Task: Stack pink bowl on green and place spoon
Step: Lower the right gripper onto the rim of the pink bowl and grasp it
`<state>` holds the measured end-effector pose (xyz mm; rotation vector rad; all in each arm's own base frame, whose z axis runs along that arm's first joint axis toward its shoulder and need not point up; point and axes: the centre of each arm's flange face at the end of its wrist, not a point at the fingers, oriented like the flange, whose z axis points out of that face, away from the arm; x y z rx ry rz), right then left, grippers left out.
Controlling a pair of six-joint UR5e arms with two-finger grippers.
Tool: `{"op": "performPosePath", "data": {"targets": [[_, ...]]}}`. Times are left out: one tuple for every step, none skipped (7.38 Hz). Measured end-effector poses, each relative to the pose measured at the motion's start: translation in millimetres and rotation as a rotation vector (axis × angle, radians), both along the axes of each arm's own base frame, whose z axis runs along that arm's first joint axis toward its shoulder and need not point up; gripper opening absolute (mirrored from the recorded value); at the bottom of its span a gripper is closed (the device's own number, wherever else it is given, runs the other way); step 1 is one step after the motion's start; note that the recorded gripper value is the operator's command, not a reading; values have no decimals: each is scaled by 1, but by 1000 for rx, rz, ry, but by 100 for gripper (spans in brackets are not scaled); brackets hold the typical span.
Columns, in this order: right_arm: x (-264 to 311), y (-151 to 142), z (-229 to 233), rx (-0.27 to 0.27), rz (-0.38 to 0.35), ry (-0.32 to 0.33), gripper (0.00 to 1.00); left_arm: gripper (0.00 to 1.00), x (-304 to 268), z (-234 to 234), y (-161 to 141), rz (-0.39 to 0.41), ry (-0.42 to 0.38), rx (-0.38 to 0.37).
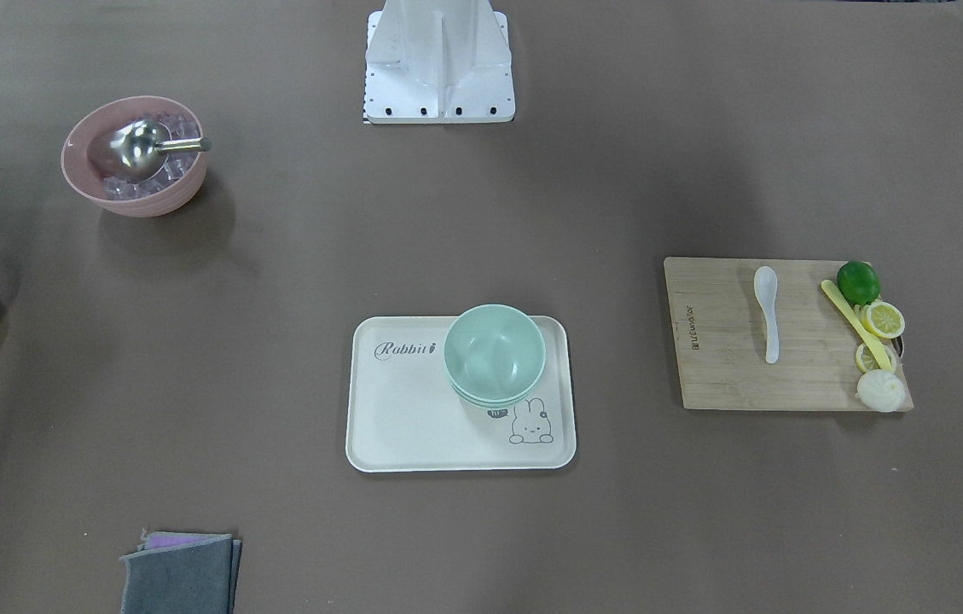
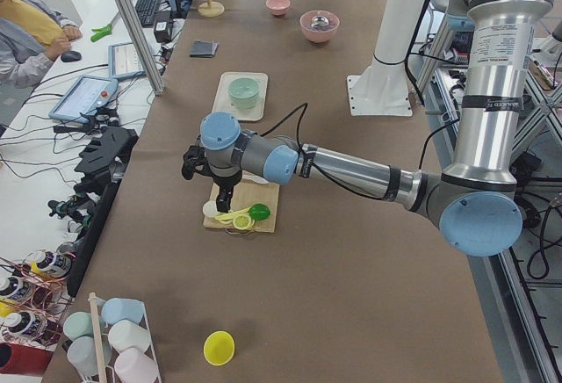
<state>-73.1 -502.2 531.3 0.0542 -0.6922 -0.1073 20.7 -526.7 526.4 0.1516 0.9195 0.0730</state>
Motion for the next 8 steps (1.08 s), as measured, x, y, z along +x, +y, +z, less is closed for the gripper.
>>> {"op": "performPosePath", "data": {"targets": [[1, 1, 30, -9, -3, 2, 100, 98, 3, 2, 0, 4, -8, -1], [0, -1, 66, -1, -3, -3, 98, 98, 7, 3, 0, 9, -13, -2], [0, -2, 98, 14, 0, -10, 89, 98, 9, 3, 0, 8, -15, -6], [-1, -2, 117, 20, 7, -21, 83, 98, 10, 2, -1, -3, -14, -19], [-2, 0, 126, 12, 12, -31, 83, 98, 10, 0, -2, -13, -12, -30], [-2, 1, 135, -3, 14, -35, 82, 98, 11, -1, -3, -17, -11, -34], [-3, 3, 144, -18, 13, -34, 74, 98, 11, -2, -3, -19, -10, -37], [-6, 4, 150, -30, 6, -34, 61, 98, 11, -2, -4, -21, -10, -39]]}}
